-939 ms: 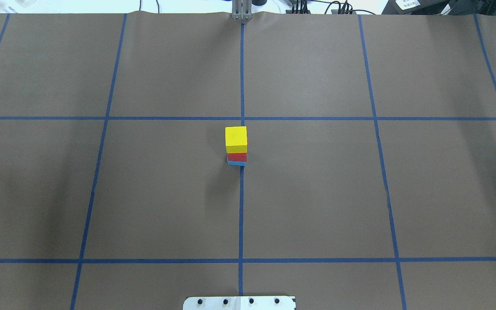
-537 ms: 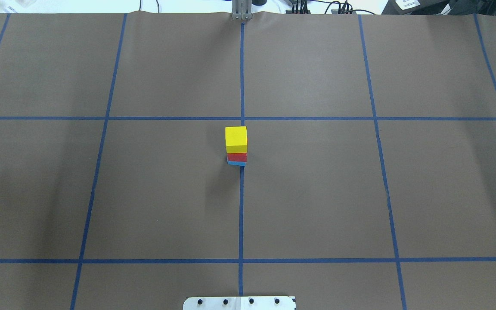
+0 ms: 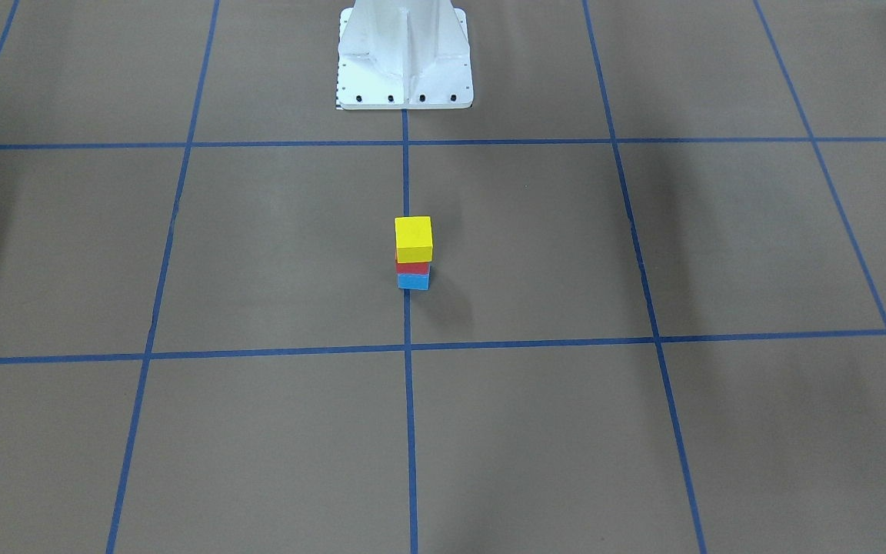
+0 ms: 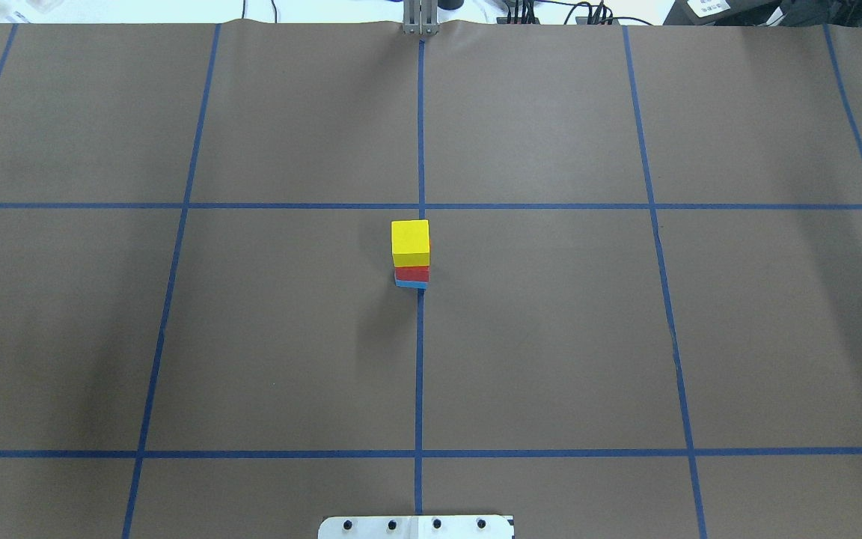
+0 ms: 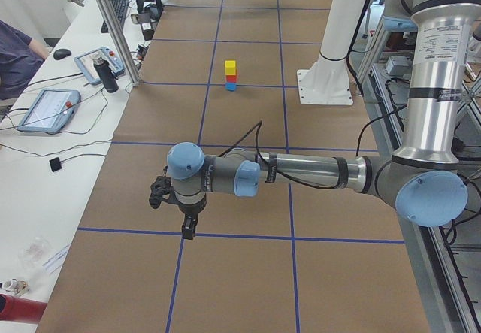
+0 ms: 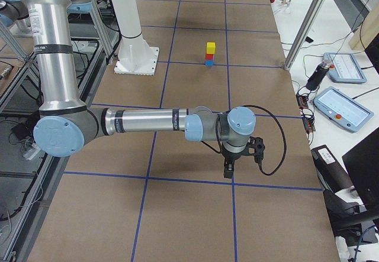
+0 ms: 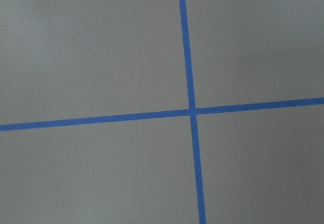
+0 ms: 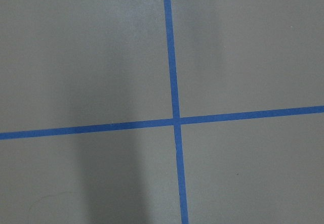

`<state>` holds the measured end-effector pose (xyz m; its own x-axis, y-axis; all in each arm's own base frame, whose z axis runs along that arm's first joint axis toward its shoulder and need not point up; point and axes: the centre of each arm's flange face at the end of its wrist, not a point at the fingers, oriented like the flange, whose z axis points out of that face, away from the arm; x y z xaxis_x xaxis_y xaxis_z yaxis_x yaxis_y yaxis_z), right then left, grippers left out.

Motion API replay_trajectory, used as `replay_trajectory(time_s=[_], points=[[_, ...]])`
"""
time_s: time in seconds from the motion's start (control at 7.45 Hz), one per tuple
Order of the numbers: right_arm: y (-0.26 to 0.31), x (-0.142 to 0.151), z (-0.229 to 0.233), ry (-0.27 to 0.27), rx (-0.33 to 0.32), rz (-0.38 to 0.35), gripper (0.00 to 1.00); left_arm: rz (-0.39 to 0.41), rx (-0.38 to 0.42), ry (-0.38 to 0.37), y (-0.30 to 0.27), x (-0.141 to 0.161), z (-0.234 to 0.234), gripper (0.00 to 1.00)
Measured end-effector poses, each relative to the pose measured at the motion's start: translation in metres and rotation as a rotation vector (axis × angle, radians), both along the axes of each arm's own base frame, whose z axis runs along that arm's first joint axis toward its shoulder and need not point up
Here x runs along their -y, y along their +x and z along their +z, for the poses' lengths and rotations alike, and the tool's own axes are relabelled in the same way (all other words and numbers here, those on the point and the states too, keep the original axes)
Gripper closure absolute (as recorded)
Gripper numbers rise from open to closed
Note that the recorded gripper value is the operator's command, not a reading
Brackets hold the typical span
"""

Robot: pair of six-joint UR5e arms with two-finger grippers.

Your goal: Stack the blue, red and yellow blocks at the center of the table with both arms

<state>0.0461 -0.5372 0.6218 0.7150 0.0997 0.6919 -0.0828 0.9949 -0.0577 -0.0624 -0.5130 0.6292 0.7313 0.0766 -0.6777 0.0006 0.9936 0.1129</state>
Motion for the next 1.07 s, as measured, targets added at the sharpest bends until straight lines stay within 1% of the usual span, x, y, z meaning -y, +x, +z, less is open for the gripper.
replay_trajectory(time_s=[0.27,0.67,1.07], points=[[0.000,-0.002,0.004,-0.013,-0.002,0.000,0.01,-0.004,0.000,-0.007,0.000,-0.002,0.001,0.00],[0.012,-0.019,0.022,-0.036,-0.001,0.014,0.01,-0.005,0.004,-0.008,0.000,-0.003,0.001,0.00],[0.020,-0.025,0.025,-0.035,0.006,0.028,0.01,-0.004,0.005,-0.008,0.000,-0.003,0.002,0.00]])
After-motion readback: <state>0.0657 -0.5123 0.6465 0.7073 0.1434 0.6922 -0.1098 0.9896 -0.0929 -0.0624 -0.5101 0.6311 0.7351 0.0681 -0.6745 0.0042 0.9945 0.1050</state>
